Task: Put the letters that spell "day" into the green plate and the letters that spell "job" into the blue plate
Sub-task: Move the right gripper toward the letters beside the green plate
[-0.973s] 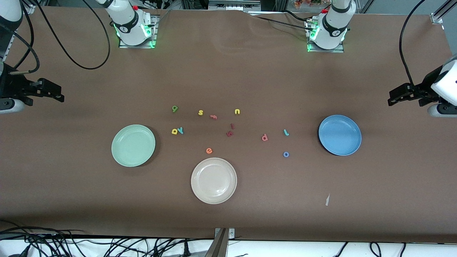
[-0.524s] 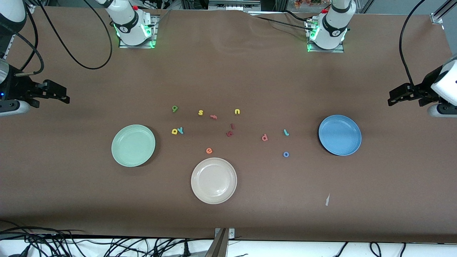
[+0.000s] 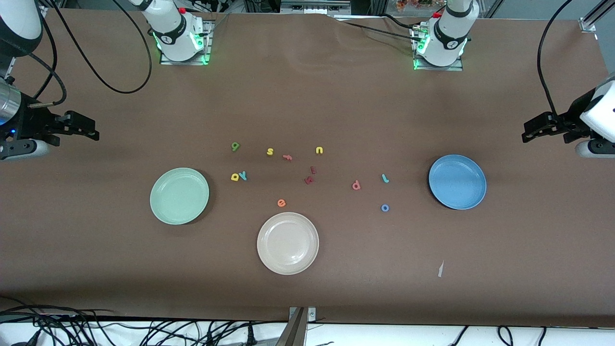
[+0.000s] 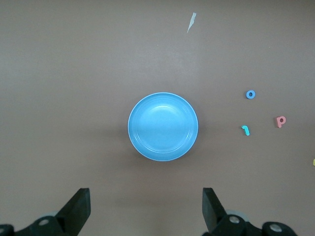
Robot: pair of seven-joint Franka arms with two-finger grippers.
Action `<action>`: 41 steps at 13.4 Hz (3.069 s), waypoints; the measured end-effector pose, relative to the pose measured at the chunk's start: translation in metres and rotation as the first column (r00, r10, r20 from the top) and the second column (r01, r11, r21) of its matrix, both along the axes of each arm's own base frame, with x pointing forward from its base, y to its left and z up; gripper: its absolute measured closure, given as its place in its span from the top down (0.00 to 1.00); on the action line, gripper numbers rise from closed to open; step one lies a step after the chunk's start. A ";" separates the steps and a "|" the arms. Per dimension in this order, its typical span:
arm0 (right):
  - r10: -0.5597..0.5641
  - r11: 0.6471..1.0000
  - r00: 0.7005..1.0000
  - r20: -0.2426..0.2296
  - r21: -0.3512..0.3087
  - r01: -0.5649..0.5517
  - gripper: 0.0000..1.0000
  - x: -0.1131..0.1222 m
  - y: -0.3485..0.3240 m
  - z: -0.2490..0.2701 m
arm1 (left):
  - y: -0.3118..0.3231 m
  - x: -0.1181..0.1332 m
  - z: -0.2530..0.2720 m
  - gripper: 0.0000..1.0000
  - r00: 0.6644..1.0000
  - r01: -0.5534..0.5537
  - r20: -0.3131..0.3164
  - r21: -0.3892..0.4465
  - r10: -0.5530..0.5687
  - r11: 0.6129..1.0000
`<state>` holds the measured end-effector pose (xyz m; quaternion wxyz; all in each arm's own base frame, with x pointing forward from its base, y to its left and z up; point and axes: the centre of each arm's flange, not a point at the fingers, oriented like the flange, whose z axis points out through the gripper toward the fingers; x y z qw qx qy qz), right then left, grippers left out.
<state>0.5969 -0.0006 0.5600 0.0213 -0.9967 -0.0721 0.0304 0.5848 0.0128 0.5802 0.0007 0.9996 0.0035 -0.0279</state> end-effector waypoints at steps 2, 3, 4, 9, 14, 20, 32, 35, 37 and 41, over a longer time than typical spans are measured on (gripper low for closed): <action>0.025 1.000 1.000 0.002 0.000 -0.025 1.00 0.000 0.014 0.000 | 0.000 0.000 0.000 1.00 1.000 0.000 0.000 0.000 0.000 1.000; 0.039 0.999 0.999 0.005 -0.002 -0.039 1.00 0.000 0.028 0.000 | 0.000 0.000 0.000 1.00 1.000 0.001 0.000 0.000 -0.001 1.000; 0.031 1.000 0.999 0.015 -0.004 -0.031 1.00 0.001 0.040 0.001 | 0.000 0.000 0.000 1.00 1.000 0.001 0.000 0.000 -0.001 1.000; -0.019 1.000 0.999 0.037 -0.005 0.019 1.00 0.008 0.041 -0.006 | 0.000 0.000 0.000 1.00 1.000 0.001 0.000 0.000 -0.001 1.000; -0.018 1.000 0.999 0.051 -0.003 0.018 1.00 0.010 0.043 -0.007 | 0.000 0.000 0.000 1.00 1.000 0.001 0.000 0.000 -0.001 1.000; -0.013 1.000 0.999 0.044 -0.004 0.013 1.00 0.013 0.046 -0.016 | -0.001 0.000 0.000 1.00 1.000 0.001 0.000 0.000 -0.001 1.000; -0.013 1.000 0.999 0.038 -0.003 0.013 1.00 0.013 0.046 -0.023 | -0.001 0.000 0.000 1.00 1.000 0.001 0.000 0.000 -0.001 1.000; -0.034 0.999 0.998 0.055 0.021 0.033 1.00 0.014 0.049 -0.020 | -0.001 0.000 0.000 1.00 1.000 0.001 0.000 0.000 -0.001 1.000; -0.044 0.999 0.997 0.065 0.032 0.042 1.00 0.015 0.057 -0.019 | -0.001 0.000 0.000 1.00 1.000 0.001 -0.001 0.000 -0.001 1.000; -0.043 0.999 0.997 0.060 0.032 0.041 1.00 0.014 0.069 -0.021 | -0.001 0.000 -0.001 1.00 1.000 0.001 -0.001 0.000 -0.001 1.000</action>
